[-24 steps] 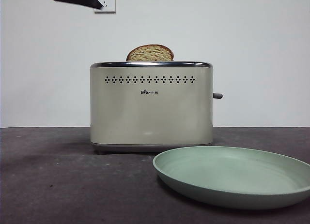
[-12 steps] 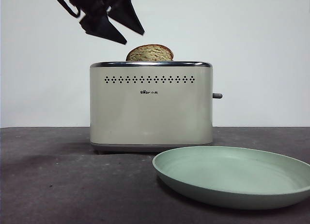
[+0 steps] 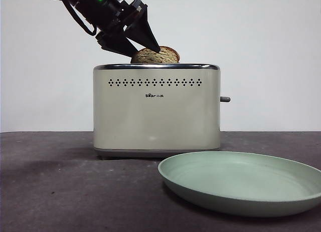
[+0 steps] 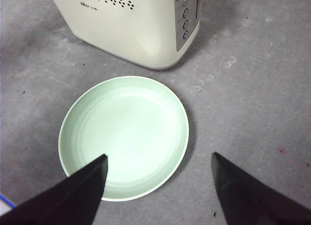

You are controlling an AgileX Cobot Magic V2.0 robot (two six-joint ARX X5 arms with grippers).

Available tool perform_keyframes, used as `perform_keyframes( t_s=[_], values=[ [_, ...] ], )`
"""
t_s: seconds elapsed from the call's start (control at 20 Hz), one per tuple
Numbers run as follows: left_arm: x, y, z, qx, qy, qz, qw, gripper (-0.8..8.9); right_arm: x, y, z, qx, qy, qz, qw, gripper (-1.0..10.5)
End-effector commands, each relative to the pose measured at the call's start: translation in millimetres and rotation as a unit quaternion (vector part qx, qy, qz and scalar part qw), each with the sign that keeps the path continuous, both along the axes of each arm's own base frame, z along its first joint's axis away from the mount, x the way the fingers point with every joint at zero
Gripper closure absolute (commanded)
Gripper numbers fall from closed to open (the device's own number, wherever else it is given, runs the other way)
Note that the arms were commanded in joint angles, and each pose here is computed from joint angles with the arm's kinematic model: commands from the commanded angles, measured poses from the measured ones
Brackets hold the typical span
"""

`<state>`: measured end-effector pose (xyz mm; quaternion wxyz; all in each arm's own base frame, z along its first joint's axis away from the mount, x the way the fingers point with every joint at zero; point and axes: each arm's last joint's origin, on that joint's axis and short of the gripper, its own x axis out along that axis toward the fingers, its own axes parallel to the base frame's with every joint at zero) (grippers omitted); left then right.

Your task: Take the bread from the toaster,put the bread on the plate,put the plate on the table

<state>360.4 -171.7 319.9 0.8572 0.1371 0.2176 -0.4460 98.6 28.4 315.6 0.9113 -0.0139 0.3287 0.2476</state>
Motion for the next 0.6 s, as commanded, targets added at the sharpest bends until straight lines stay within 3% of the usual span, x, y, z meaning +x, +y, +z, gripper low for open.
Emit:
perform_keyframes(
  t_s=[0.05, 0.3, 0.6],
  values=[
    [4.0, -7.6, 0.8, 0.005, -0.011, -0.008, 1.000, 5.33, 1.1, 0.4, 5.7, 0.005, -0.008, -0.003, 1.000, 6.0],
    [3.4, -7.1, -0.5, 0.011, -0.005, -0.003, 1.000, 7.68, 1.1, 0.5, 5.7, 0.005, -0.008, -0.002, 1.000, 6.0],
    [2.8, -6.0, 8.1, 0.007, -0.012, -0.001, 1.000, 8.11, 1.1, 0.5, 5.7, 0.005, -0.008, -0.002, 1.000, 6.0]
  ],
)
